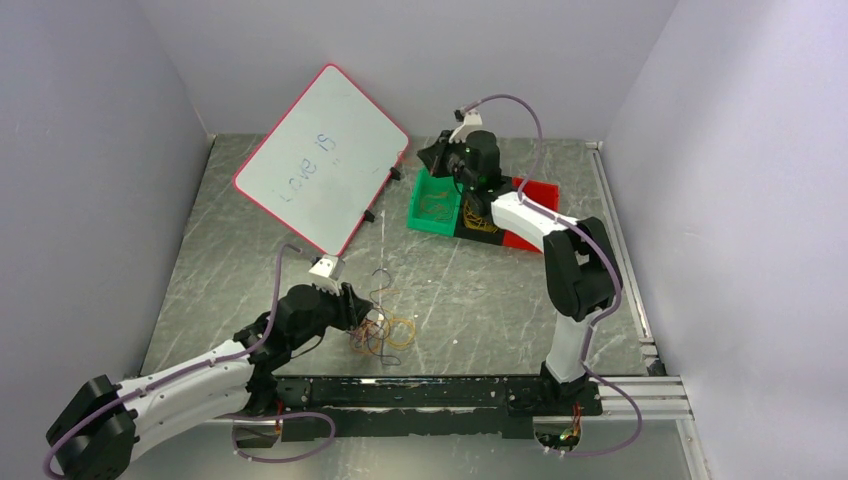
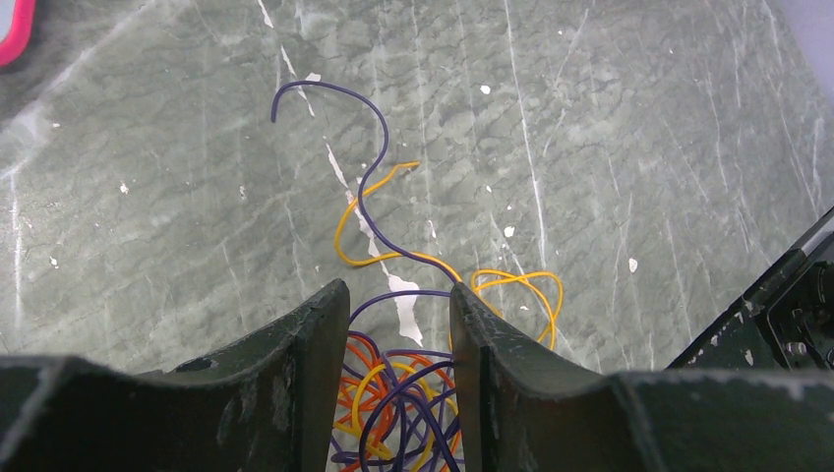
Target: Untangle the cables
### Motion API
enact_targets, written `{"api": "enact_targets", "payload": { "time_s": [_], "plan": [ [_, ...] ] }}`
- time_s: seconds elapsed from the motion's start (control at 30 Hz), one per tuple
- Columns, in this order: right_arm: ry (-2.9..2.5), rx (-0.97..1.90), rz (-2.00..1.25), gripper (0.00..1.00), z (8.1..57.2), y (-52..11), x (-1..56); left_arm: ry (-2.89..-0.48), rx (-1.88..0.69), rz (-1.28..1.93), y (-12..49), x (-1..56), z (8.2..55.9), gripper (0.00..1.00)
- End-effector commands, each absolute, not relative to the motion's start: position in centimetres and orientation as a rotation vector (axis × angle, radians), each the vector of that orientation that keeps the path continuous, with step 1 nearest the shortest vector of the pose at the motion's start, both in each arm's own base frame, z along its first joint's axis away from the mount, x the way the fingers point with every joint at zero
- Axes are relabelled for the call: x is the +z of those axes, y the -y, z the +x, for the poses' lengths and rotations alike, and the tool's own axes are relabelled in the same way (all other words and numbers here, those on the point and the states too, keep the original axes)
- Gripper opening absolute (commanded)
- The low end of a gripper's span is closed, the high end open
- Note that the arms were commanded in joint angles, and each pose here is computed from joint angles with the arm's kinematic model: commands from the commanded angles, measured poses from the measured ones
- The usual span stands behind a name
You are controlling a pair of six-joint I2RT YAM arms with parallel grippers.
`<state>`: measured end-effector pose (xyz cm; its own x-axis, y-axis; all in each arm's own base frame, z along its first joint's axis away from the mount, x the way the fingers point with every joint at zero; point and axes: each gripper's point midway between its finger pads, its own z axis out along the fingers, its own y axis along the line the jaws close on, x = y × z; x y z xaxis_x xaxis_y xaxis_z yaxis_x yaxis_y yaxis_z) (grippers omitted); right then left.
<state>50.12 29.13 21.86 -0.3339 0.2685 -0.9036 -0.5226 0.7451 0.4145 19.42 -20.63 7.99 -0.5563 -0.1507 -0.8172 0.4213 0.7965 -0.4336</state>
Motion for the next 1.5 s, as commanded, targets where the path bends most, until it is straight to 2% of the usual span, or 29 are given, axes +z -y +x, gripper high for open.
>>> {"api": "enact_targets", "payload": {
  "time_s": [0.0, 0.27, 0.6, 0.8, 0.97, 1.3, 1.47],
  "plan": [
    [-1.785, 0.582, -0.139, 0.00, 50.7, -25.2, 20.5, -2.028, -0.744, 0.187, 20.4, 7.9, 19.7, 0.47],
    [-1.876, 0.458, -0.096, 0.00, 50.1, -22.4, 16.8, -2.028, -0.743, 0.188, 20.4, 7.9, 19.7, 0.47],
    [-1.956, 0.311, -0.048, 0.00, 49.3, -19.8, 15.6, -2.031, -0.742, 0.180, 20.3, 7.7, 19.7, 0.47],
    [-1.987, 0.370, -0.190, 0.00, 49.4, -21.7, 15.1, -2.036, -0.741, 0.183, 20.5, 7.6, 19.8, 0.47],
    [-2.087, 0.417, -0.298, 0.00, 49.9, -23.8, 12.4, -2.028, -0.754, 0.177, 20.5, 7.9, 19.7, 0.47],
    [-2.219, 0.298, -0.403, 0.00, 50.3, -25.1, 6.6, -2.025, -0.749, 0.180, 20.5, 8.3, 19.7, 0.50],
    [-2.184, 0.285, -0.398, 0.10, 50.3, -25.0, 7.4, -2.025, -0.748, 0.177, 20.4, 8.4, 19.7, 0.51]
  ]
}}
